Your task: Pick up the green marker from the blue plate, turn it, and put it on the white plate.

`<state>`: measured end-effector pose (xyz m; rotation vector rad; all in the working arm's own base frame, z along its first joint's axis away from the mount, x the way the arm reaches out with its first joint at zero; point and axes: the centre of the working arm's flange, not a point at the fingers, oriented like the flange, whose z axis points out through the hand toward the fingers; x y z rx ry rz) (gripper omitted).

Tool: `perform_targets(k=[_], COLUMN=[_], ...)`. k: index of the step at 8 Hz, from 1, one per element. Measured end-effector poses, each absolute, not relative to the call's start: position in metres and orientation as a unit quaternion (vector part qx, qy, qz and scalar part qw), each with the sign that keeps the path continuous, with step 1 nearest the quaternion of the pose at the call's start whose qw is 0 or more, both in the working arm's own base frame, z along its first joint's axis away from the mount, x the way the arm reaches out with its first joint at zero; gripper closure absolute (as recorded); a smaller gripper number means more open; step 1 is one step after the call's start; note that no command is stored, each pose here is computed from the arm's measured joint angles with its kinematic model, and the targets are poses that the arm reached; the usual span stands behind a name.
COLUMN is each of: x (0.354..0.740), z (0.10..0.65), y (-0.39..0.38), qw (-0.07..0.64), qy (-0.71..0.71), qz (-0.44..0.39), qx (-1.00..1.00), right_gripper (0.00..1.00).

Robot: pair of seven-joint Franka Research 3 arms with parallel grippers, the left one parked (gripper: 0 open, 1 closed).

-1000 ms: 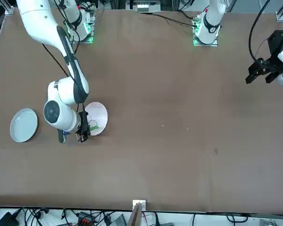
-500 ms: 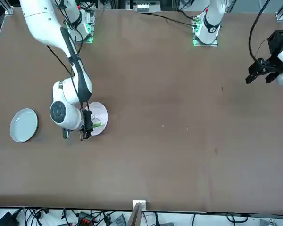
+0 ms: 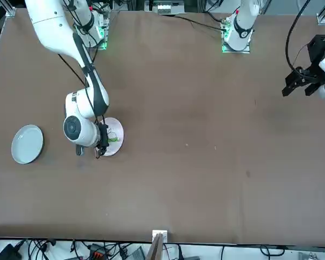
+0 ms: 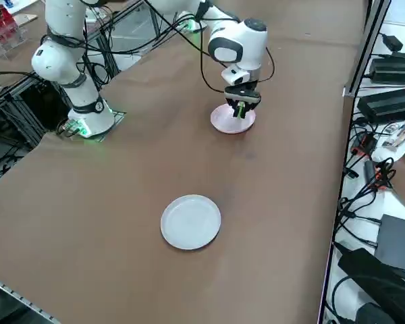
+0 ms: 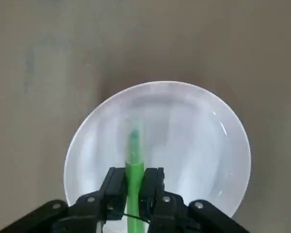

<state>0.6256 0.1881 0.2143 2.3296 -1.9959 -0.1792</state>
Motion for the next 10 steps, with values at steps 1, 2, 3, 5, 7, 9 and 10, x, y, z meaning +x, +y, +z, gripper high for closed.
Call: perform_targets(k=[1, 2, 3, 5, 7, 9, 10], x=[0.623, 0.620, 0.618, 0.616, 0.613, 0.609, 0.607], z=[0.210, 0.206, 0.204, 0.202, 0.198, 0.197, 0.200], y=[0.188, 0.187, 0.187, 0.187, 0.189, 0.194, 0.194], qw=[0.035, 0.037, 0.040, 0.043, 0.047, 0.053, 0.060], qy=[-0.652, -0.657, -0.665, -0.675, -0.675, -0.663, -0.650], qz=[-0.058, -0.059, -0.060, -0.060, -0.062, -0.067, -0.073], qx=[0.755, 0.751, 0.743, 0.734, 0.734, 0.744, 0.754], right_gripper=[0.83, 0.83, 0.83, 0.83, 0.82, 0.50, 0.29])
